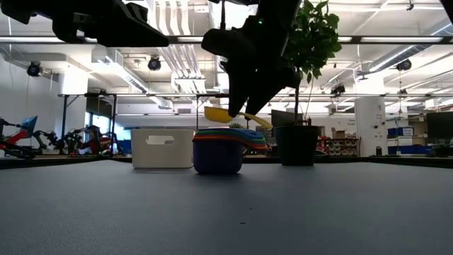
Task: Nest measuring cups in basket
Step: Stack the yellow measuring cup on the top of the blue measuring cup
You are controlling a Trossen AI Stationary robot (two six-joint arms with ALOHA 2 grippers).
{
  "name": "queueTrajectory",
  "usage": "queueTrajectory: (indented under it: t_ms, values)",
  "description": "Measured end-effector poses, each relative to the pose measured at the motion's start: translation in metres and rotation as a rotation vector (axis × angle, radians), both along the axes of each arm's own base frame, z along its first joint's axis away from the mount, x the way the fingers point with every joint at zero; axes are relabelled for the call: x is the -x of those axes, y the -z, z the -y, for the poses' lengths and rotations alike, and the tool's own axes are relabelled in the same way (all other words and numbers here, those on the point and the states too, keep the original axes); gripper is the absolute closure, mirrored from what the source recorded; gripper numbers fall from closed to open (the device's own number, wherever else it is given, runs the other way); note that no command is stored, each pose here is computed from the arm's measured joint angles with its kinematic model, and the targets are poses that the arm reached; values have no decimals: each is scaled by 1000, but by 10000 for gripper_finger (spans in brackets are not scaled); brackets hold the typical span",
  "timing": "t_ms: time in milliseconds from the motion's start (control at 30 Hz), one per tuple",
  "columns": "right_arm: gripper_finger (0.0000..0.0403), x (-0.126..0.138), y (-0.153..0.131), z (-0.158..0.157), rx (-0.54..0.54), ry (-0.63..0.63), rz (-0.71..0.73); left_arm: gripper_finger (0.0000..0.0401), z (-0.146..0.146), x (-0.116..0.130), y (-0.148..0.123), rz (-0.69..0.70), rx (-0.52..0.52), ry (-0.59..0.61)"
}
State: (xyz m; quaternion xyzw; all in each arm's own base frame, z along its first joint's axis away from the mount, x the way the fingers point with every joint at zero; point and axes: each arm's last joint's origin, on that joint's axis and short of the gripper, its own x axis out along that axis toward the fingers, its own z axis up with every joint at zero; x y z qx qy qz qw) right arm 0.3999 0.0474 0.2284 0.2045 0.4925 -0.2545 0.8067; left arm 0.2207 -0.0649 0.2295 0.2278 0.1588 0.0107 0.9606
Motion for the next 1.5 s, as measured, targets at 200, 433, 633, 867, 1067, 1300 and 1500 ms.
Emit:
queueTrajectory:
  t_ms: [200, 433, 633, 867, 1067, 1300, 1500]
  values:
    - [217, 0, 0, 0, 7, -17, -3, 401, 0, 0, 0, 0, 0, 0]
    - [216, 0, 0, 0, 11, -27, -1, 401, 0, 0, 0, 0, 0, 0]
    - [215, 2, -9, 0, 27, -66, -15, 401, 0, 0, 0, -4, 2, -1]
    - [262, 17, -34, 9, 63, -122, -89, 401, 0, 0, 3, -21, 10, -6]
    - [354, 25, -18, 15, 79, -149, -179, 401, 1, -2, 13, -88, 11, -15]
    - [392, 33, 11, 19, 82, -130, -225, 401, 2, -7, 23, -133, 25, -29]
    - [392, 27, 20, 16, 14, -149, -134, 401, 2, -6, 23, -128, 36, -41]
